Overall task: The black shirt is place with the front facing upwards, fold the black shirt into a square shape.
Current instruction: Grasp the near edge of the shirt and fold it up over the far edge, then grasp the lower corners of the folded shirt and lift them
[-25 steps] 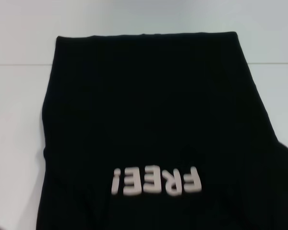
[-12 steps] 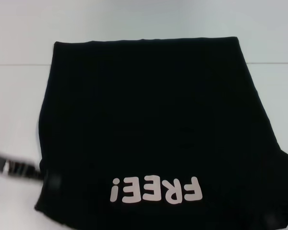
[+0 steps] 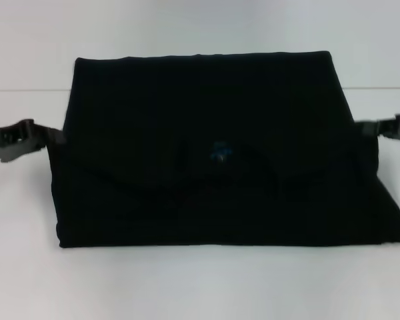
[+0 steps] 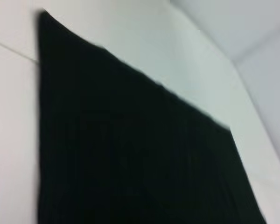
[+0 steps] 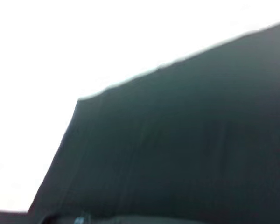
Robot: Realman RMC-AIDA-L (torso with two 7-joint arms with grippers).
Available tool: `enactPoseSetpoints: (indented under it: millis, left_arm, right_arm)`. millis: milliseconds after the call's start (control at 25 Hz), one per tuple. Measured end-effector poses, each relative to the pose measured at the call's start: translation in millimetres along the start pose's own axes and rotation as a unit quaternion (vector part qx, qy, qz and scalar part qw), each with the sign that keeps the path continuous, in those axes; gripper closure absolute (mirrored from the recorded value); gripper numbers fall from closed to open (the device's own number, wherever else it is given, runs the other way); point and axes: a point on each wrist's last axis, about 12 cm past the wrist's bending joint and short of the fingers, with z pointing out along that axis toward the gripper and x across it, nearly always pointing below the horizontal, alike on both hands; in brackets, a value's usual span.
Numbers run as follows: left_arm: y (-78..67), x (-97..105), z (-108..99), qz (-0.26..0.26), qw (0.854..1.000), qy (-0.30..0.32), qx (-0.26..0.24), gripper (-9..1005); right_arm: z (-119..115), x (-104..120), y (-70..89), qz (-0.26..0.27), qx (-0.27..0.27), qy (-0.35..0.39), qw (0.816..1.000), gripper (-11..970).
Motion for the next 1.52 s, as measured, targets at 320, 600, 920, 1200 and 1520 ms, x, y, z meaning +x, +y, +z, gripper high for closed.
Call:
enactPoseSetpoints:
  millis: [320,600,920,1200,1520]
  left_arm:
    - [12.5,5,4,-0.032,0.996,-0.076,-0.014,968]
    - [9.0,12,26,-0.024,0.994,-0.108,-0.023,969]
    - [2.9,18,48,0.002,0.989,-0.142,-0.036,965]
    - [8.8,20,44,0.006,0.987,-0.151,-0.048,738]
    - [21.9,28,18,-0.014,0.991,-0.129,-0.029,462]
  right_arm:
    - [21,-3,1.9,-0.007,0.029,-0.057,0.998,808]
    - [40,-2,1.6,-0.001,0.059,-0.067,0.996,792]
    - [59,9,8.3,-0.037,0.077,-0.066,0.994,774]
    - [41,11,-3.1,0.008,0.063,-0.118,0.991,758]
    - [10,31,1.1,-0.063,-0.044,-0.168,0.983,425]
